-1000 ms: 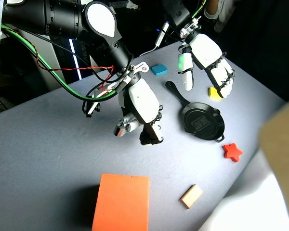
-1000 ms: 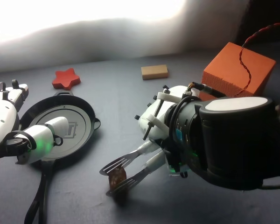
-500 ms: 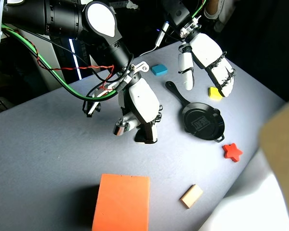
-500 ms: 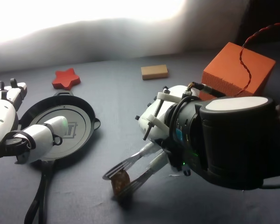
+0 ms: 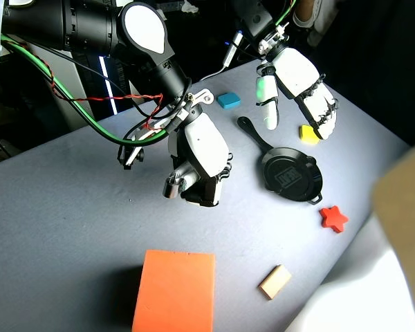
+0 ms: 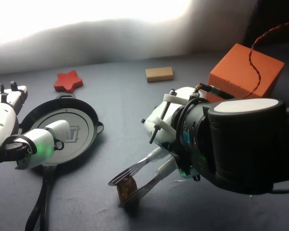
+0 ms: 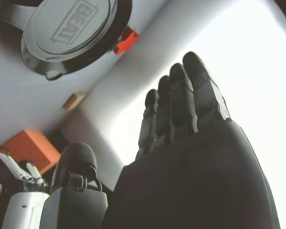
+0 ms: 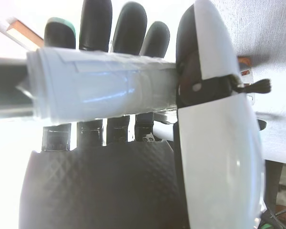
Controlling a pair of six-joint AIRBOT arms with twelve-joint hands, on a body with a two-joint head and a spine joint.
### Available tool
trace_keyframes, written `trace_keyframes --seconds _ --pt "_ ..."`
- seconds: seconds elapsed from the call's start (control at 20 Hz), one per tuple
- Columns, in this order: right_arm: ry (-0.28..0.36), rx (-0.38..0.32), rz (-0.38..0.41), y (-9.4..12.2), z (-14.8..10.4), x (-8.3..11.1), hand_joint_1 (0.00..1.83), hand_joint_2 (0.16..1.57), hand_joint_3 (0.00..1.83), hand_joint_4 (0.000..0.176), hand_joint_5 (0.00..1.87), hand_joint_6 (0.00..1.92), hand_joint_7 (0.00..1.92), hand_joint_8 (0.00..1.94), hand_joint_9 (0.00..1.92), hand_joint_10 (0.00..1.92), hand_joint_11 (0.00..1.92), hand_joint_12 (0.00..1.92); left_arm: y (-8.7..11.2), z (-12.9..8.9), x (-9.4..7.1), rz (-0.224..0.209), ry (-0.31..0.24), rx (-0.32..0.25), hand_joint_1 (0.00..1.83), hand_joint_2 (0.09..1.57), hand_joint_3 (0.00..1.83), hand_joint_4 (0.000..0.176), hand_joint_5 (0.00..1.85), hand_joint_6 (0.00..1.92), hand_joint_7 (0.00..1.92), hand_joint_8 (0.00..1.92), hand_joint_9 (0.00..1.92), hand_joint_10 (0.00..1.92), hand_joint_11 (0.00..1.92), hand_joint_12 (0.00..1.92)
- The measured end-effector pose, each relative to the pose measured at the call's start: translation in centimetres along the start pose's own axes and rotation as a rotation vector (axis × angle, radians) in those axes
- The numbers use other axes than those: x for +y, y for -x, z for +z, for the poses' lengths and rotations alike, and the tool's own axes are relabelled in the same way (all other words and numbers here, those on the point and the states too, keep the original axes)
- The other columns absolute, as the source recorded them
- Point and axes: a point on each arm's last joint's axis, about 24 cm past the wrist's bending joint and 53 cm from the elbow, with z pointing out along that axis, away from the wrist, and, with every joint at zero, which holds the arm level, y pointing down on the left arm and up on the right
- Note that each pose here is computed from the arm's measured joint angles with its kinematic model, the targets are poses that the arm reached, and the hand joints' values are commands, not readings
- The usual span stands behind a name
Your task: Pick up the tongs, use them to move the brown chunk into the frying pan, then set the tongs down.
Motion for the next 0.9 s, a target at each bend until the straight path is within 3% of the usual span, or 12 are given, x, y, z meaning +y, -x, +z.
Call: trace_keyframes --seconds 0.1,0.2,0.25,0.3,0.35,0.4,0.5,0.7,0.85,0.9 --pt "0.002 -0.007 0.004 0.5 -0.2 0.1 1.38 1.1 0.0 0.0 0.85 1.01 1.12 0.76 0.96 1.26 0.78 1.62 0.0 0.0 0.0 0.0 0.0 0.0 0.0 1.25 0.0 0.008 0.09 0.0 0.13 0.0 0.16 0.0 0.0 0.55" --pt "0.004 -0.024 0.01 1.5 -0.3 0.2 1.38 1.1 0.0 0.0 0.87 1.0 1.13 0.69 0.99 1.25 0.87 1.51 0.0 0.0 0.0 0.0 -0.001 0.001 0.0 1.25 0.0 0.004 0.09 0.0 0.13 0.0 0.15 0.0 0.0 0.52" --pt "0.005 -0.039 0.015 2.3 -0.4 0.3 1.39 1.09 0.0 0.0 0.88 0.99 1.11 0.71 1.02 1.22 0.9 1.45 0.0 0.0 0.0 0.0 0.0 0.0 0.0 1.25 0.0 0.003 0.1 0.0 0.14 0.0 0.16 0.01 0.0 0.55" --pt "0.006 -0.049 0.016 2.7 -0.5 0.3 1.28 1.09 0.0 0.0 0.93 1.01 1.15 0.78 1.14 0.97 0.94 1.4 0.0 0.0 0.0 0.0 0.0 0.0 0.0 1.25 0.0 0.005 0.1 0.0 0.13 0.0 0.16 0.01 0.0 0.56" --pt "0.009 -0.058 0.018 3.1 -0.6 0.4 1.26 1.09 0.0 0.0 0.92 1.02 1.15 0.84 1.19 0.85 0.96 1.37 0.0 0.0 0.0 0.0 0.0 0.0 0.0 1.25 0.0 0.007 0.1 0.0 0.13 0.0 0.16 0.0 0.0 0.56" --pt "0.012 -0.059 0.024 3.4 -0.7 0.5 1.36 1.09 0.01 0.0 0.89 0.99 1.11 0.79 1.07 1.1 0.97 1.35 0.0 0.0 0.0 0.0 0.0 0.0 0.0 1.25 0.0 0.008 0.09 0.0 0.13 0.0 0.16 0.0 0.0 0.59" --pt "0.013 -0.063 0.05 4.0 -0.6 0.4 1.26 1.1 0.0 0.0 0.91 1.03 1.14 0.87 1.2 0.83 0.98 1.36 0.0 0.0 0.0 0.0 0.0 0.0 0.0 1.25 0.0 0.004 0.1 0.0 0.13 0.0 0.17 0.0 0.0 0.62" --pt "0.011 -0.12 0.096 7.2 -0.2 -0.2 1.25 1.1 0.0 0.0 0.91 1.04 1.13 0.88 1.24 0.75 0.99 1.33 0.0 0.0 0.1 -0.001 0.003 0.0 0.0 1.26 0.0 0.0 0.1 0.0 0.15 0.0 0.18 0.0 0.0 0.6" --pt "0.025 -0.145 0.108 8.7 0.1 0.3 1.26 1.09 0.0 0.0 0.93 0.99 1.16 0.86 1.25 0.76 1.0 1.35 0.4 0.0 0.7 -0.013 0.029 -0.016 0.0 1.25 0.0 0.003 0.1 0.0 0.14 0.0 0.16 0.0 0.0 0.56" --pt "0.034 -0.146 0.114 9.1 0.4 0.7 1.36 1.1 0.01 0.0 0.86 1.02 1.07 0.85 1.07 1.1 0.97 1.37 0.7 0.0 1.3 -0.023 0.047 -0.03 0.0 1.25 0.0 0.003 0.13 0.01 0.15 0.0 0.18 0.01 0.0 0.58"
